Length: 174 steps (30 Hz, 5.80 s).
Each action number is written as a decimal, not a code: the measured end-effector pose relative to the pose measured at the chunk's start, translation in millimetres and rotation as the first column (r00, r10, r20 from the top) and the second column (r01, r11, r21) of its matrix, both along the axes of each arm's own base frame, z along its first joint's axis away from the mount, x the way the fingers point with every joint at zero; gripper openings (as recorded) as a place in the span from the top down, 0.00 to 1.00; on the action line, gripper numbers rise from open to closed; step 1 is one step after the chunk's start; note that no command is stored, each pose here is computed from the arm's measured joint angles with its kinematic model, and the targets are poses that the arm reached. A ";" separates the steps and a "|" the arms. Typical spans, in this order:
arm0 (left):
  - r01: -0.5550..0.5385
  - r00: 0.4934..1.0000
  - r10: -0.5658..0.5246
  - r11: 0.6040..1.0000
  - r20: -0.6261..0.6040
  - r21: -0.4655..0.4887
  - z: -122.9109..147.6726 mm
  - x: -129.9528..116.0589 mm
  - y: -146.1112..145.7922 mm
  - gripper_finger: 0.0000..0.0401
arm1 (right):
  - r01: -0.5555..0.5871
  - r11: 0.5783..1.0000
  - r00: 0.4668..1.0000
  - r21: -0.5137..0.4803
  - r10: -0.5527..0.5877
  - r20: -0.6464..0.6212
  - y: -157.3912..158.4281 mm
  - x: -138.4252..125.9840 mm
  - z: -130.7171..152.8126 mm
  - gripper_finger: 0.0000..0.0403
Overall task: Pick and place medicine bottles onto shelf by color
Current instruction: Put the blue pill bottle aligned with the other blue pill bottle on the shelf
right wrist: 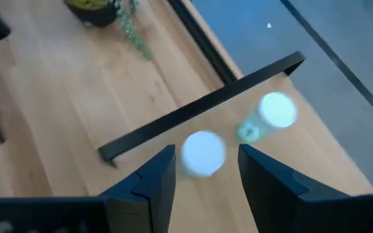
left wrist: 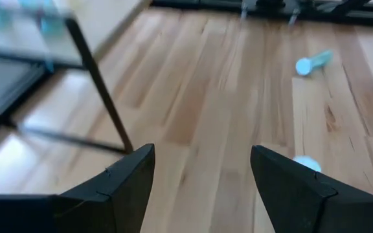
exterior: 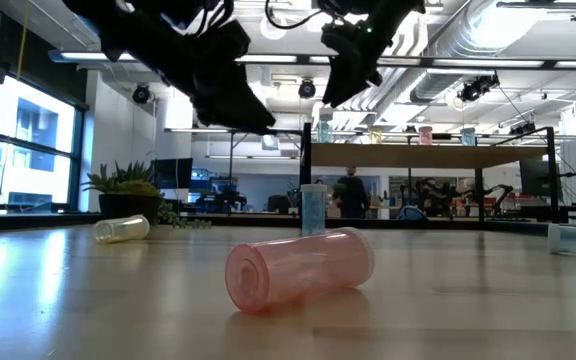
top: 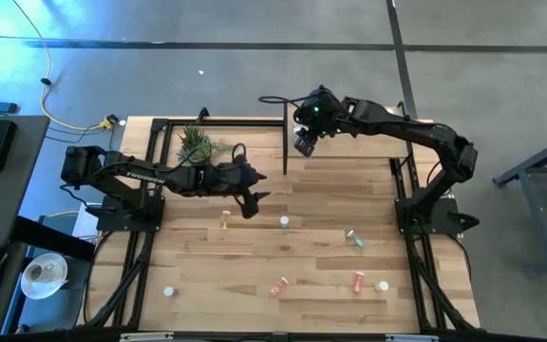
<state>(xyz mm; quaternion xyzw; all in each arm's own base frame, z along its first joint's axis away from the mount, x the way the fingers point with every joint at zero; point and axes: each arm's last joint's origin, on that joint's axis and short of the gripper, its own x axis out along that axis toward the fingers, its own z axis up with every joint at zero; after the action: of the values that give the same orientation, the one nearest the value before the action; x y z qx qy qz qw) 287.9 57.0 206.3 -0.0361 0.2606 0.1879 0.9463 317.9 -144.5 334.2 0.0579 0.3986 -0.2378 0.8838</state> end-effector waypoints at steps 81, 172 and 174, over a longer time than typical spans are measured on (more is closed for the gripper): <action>-0.085 0.985 0.059 0.984 -0.164 -0.158 -5.4 -19.5 -40.2 0.39 | -0.460 0.886 0.835 0.052 0.412 0.364 171.3 -55.4 -134.8 0.61; -0.084 0.990 0.064 0.984 -0.128 -0.157 -2.9 -17.1 -39.6 0.39 | -0.535 0.844 0.826 -0.023 0.529 0.194 172.3 11.7 -181.8 0.61; -0.084 0.990 0.064 0.984 -0.129 -0.158 -3.0 -17.2 -39.5 0.39 | -0.538 0.843 0.827 -0.024 0.533 0.183 173.1 12.7 -186.2 0.61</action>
<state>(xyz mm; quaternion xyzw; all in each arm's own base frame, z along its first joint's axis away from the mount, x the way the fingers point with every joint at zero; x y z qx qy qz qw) 270.7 17.5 203.3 -0.1111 0.3315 0.2030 0.9146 330.6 28.5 147.9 -0.0218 0.3199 0.0313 0.9467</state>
